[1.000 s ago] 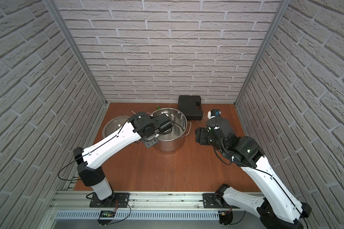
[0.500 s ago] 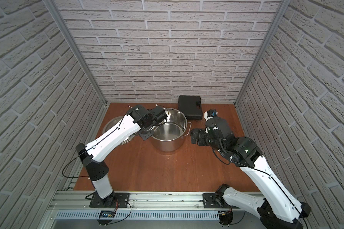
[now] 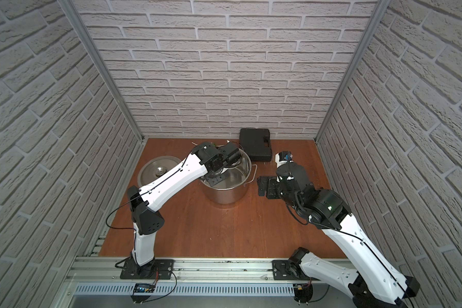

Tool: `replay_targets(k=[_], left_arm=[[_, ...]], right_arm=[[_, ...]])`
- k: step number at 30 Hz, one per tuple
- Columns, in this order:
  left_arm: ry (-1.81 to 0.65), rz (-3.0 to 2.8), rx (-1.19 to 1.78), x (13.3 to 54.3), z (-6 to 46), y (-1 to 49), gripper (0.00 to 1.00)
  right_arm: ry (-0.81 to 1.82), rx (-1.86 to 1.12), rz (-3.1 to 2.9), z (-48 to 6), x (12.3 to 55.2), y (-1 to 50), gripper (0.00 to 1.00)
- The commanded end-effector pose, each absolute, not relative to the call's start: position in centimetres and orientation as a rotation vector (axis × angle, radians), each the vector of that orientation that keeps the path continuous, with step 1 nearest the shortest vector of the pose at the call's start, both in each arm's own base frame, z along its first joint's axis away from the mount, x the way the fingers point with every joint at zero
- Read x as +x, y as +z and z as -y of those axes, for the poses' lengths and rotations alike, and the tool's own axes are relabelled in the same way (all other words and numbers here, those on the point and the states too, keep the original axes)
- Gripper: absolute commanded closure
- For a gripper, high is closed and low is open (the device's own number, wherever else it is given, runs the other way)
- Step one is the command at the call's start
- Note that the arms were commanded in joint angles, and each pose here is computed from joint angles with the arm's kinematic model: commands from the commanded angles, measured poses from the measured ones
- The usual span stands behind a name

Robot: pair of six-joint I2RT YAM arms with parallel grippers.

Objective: Stir the soup with a spoon
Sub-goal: Stir the soup in the pan with a stick.

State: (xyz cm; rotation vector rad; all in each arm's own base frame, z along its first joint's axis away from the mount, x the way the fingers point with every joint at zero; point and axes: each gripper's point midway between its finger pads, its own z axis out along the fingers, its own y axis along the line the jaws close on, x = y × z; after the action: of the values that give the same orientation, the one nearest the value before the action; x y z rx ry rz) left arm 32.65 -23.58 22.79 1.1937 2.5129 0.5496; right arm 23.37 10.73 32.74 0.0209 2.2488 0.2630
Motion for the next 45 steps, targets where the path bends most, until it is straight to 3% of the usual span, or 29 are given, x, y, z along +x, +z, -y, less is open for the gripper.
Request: replay_targets(k=[1, 12, 20, 31, 45], left_arm=[[0.485, -2.492, 1.247, 31.9, 25.5, 22.5, 1.00], [0.407, -2.541, 1.270, 25.9, 23.1, 23.4, 1.00], [0.539, -2.605, 1.237, 24.3, 18.0, 24.2, 1.00], [0.642, -2.652, 1.122, 27.6, 14.3, 24.1, 1.00], [0.580, -2.551, 1.073, 33.0, 19.4, 23.3, 1.00]], right_arm=[[0.311, -0.004, -2.199, -11.3, 23.4, 34.4, 0.03], [0.374, 0.020, -2.157, -12.3, 24.2, 34.9, 0.04], [0.449, 0.064, -2.171, -13.7, 25.0, 34.1, 0.05], [0.442, 0.004, -2.196, -14.1, 24.7, 34.1, 0.03], [0.402, -0.172, -2.217, -15.1, 24.8, 33.0, 0.00]])
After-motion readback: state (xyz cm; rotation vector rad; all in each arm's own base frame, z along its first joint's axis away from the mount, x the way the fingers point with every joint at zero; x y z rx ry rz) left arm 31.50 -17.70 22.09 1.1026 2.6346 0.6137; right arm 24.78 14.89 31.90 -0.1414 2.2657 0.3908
